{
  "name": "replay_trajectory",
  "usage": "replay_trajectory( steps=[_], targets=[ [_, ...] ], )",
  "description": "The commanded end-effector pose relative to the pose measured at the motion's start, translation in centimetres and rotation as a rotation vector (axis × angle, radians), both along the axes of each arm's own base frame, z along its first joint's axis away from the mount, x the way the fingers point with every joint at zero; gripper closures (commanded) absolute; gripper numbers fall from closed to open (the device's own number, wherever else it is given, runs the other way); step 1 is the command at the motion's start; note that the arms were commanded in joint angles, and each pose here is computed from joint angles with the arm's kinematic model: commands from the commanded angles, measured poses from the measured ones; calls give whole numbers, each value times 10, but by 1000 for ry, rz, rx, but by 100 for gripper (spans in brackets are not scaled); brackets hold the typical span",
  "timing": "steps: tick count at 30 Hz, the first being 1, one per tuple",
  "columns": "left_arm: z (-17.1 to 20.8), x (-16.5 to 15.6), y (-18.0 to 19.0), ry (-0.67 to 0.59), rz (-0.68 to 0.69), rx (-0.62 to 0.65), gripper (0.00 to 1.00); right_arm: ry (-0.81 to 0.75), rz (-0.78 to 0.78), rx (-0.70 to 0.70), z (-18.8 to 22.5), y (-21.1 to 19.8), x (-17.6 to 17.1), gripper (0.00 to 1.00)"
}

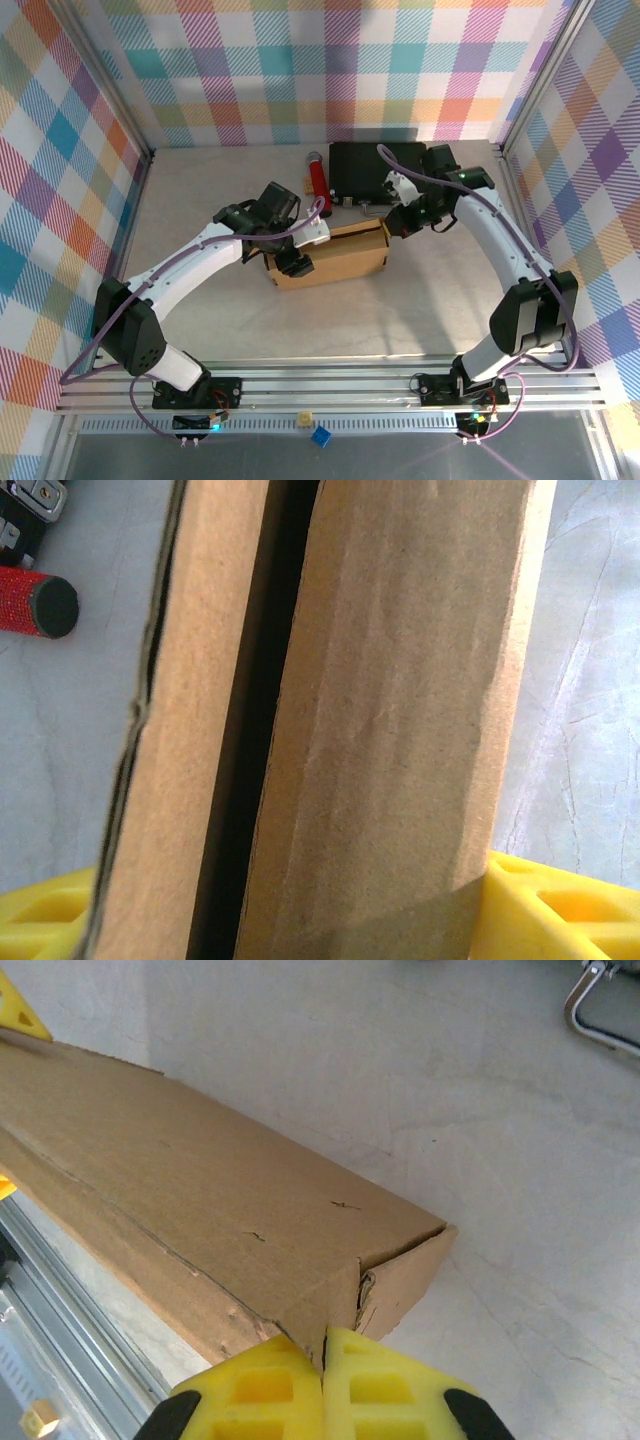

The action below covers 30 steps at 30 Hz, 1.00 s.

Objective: Fold the paper box

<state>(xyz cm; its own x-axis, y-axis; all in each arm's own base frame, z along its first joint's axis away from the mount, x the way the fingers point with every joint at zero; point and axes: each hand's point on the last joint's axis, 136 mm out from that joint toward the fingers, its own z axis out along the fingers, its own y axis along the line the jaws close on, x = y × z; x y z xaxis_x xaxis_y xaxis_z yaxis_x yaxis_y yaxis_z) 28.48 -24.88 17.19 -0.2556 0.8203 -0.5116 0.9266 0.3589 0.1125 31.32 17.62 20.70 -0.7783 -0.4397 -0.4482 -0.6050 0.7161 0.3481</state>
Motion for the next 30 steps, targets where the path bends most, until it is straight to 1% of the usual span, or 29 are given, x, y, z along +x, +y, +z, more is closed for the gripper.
replay_trajectory(
  steps=[1, 8, 9, 14, 21, 30],
  targets=[
    [11, 5, -7, -8, 6, -29, 30, 52, -45, 37, 10, 7, -7, 100],
    [10, 8, -8, 1, 15, -25, 31, 60, -110, 44, 11, 7, -4, 100],
    [10, 8, -8, 4, 18, -26, 31, 78, -144, 52, 11, 7, -3, 100],
    [9, 9, -7, 9, 27, -21, 31, 85, -180, 53, 8, 11, -3, 100],
    [8, 11, -7, 18, 44, -13, 31, 45, -201, 43, 5, 16, -4, 100],
    [6, 17, -6, 12, 66, 6, 32, -36, -236, 72, -1, 14, -3, 100]
  ],
)
